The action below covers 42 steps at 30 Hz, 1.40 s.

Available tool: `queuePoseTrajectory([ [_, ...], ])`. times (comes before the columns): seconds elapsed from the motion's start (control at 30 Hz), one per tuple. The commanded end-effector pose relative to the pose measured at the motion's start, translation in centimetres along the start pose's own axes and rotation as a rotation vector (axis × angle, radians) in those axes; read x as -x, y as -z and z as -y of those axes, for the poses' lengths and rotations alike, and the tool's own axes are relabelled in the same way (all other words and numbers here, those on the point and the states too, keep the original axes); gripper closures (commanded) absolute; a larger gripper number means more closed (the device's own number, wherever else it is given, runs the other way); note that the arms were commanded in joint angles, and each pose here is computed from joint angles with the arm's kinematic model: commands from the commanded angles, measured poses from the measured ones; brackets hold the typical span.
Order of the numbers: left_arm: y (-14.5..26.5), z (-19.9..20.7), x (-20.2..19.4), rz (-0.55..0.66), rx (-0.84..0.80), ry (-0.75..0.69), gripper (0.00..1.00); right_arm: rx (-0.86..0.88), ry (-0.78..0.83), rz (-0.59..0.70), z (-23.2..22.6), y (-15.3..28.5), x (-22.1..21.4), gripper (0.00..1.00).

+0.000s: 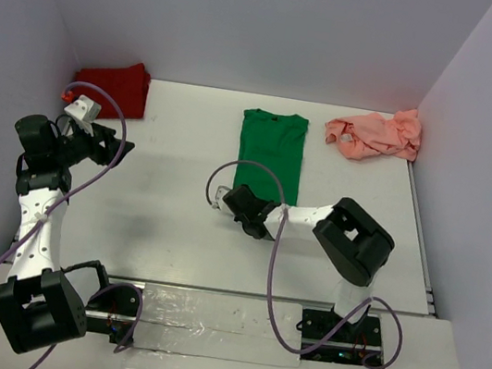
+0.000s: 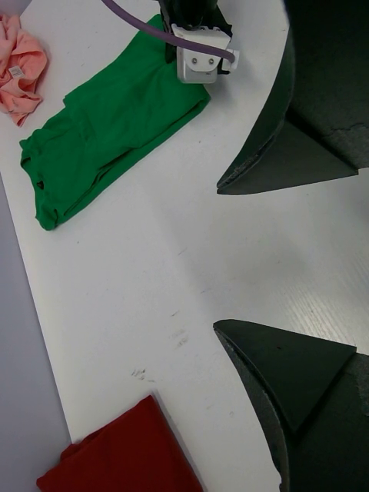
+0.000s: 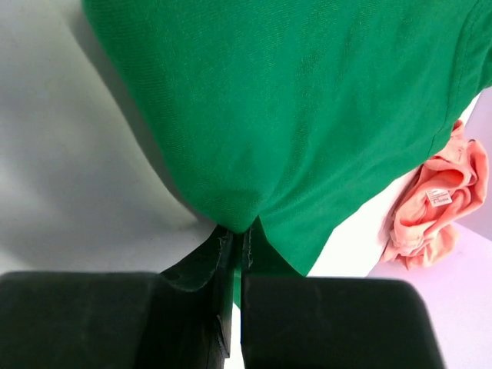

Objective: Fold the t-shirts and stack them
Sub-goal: Grab one side of the 2/3 rectangular tshirt with right arm, then fold the long partially folded tshirt into a neat square

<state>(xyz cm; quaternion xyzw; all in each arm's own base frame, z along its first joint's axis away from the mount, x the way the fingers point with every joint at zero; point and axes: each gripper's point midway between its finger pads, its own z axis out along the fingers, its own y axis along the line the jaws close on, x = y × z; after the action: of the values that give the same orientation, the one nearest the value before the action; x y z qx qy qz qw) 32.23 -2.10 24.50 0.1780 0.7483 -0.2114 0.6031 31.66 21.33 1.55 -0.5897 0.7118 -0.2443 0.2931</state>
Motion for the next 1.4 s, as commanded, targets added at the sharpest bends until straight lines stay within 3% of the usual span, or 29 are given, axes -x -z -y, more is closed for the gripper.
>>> queuePoseTrajectory([
  [0.0,0.2,0.2,0.3,0.012,-0.008,-0.031,0.25,0.136,0.008,-0.006,-2.8,-0.1,-0.6,1.0],
  [0.23,0.2,0.3,0.3,0.01,-0.012,-0.033,0.25,0.24,-0.021,0.082,-2.6,5.7,1.0,1.0],
  [0.57,0.3,0.5,0.3,0.004,-0.019,-0.034,0.25,0.524,0.067,0.201,-6.3,18.4,2.4,1.0],
  [0.67,0.3,0.5,0.5,0.005,-0.021,-0.035,0.25,0.504,0.042,0.239,-4.7,20.2,3.0,1.0],
  [0.87,0.2,0.6,0.4,0.002,-0.034,-0.028,0.25,0.169,-0.128,0.239,5.1,17.5,3.8,1.0],
  [1.07,0.3,0.6,0.5,0.001,-0.034,-0.028,0.25,-0.011,-0.275,0.201,13.6,13.3,4.7,1.0],
  [1.17,0.4,0.8,0.6,0.003,-0.035,-0.032,0.25,-0.065,-0.31,0.184,16.4,11.5,5.2,1.0],
  [1.37,0.4,0.7,0.6,0.002,-0.031,-0.035,0.25,-0.073,-0.29,0.166,17.4,8.2,6.9,1.0],
])
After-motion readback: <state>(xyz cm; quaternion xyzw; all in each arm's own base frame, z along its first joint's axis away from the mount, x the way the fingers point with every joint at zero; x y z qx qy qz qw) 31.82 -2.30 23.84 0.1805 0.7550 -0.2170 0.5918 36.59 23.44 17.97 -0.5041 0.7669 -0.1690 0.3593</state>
